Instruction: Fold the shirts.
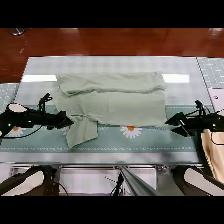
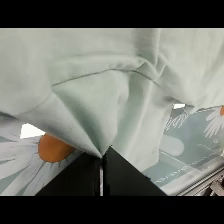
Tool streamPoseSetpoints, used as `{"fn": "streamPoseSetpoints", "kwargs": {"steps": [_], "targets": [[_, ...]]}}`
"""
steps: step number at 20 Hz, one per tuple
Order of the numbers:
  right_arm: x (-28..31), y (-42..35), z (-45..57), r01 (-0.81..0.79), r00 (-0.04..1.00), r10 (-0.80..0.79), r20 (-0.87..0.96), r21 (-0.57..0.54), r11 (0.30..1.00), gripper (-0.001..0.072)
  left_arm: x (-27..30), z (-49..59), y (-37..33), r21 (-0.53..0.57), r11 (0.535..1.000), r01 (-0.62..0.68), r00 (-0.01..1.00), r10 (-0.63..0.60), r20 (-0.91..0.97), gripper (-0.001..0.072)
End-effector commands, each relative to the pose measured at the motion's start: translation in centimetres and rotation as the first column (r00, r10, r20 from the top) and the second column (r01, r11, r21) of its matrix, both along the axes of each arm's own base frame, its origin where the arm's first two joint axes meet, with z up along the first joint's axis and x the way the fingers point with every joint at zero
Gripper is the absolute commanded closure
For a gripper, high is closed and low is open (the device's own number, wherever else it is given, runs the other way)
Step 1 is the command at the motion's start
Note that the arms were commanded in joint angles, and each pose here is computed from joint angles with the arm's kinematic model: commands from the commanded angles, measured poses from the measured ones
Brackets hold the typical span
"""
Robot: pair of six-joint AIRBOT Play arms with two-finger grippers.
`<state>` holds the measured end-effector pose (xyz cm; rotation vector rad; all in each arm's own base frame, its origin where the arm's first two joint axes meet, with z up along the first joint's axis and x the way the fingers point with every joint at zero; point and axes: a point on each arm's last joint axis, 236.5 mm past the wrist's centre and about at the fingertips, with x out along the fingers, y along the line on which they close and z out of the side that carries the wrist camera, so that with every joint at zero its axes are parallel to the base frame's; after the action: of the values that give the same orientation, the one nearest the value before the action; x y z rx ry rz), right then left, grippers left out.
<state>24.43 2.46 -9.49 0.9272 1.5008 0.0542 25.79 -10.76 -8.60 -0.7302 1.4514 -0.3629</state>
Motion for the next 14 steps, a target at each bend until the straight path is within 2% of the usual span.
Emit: {"fn": "streamPoseSetpoints", "kwargs": {"steps": [1,4,5,6,7,9,11,14], "targets": [[2.5,1.8,-0.7,0.023,0.999,-0.024,0.036,0.041,0.999,0.0093,0.0,0.0,0.0,-0.001,1.000,0.000,1.000,0.000,0.001,0.0685],[4.8,3.1,-0.8,-0.011,0.998,0.009,0.069,0.024,1.000,0.0103,0.1,0.0,0.0,0.001,1.000,-0.002,1.000,0.002,0.003,0.0685],[5.6,3.5,-0.6,-0.039,0.996,0.038,0.081,0.014,0.999,0.0261,0.1,0.0,0.0,0.001,1.000,-0.003,1.000,0.003,0.003,0.0685],[6.2,3.9,-0.3,-0.064,0.993,0.062,0.095,0.012,0.998,0.0562,0.1,0.0,0.0,0.001,1.000,-0.002,1.000,0.002,0.003,0.0685],[6.6,4.1,0.4,-0.096,0.988,0.094,0.121,0.008,0.995,0.0688,0.0,0.1,0.0,-0.003,1.000,-0.001,1.000,0.001,0.000,0.0684],[5.8,3.5,1.6,-0.160,0.981,0.158,0.114,0.006,0.987,0.0688,-0.3,1.0,0.4,-0.033,0.999,0.008,1.000,-0.008,-0.009,0.0685],[4.1,1.3,2.2,-0.197,0.975,0.202,0.090,-0.061,0.978,0.0688,-0.9,2.5,1.1,-0.067,0.997,0.031,0.999,-0.030,0.011,0.0685],[4.6,-1.5,4.3,-0.138,0.974,0.158,0.159,-0.133,0.982,0.0689,-0.7,3.7,2.6,-0.093,0.996,-0.017,1.000,0.019,0.024,0.0685]]}}
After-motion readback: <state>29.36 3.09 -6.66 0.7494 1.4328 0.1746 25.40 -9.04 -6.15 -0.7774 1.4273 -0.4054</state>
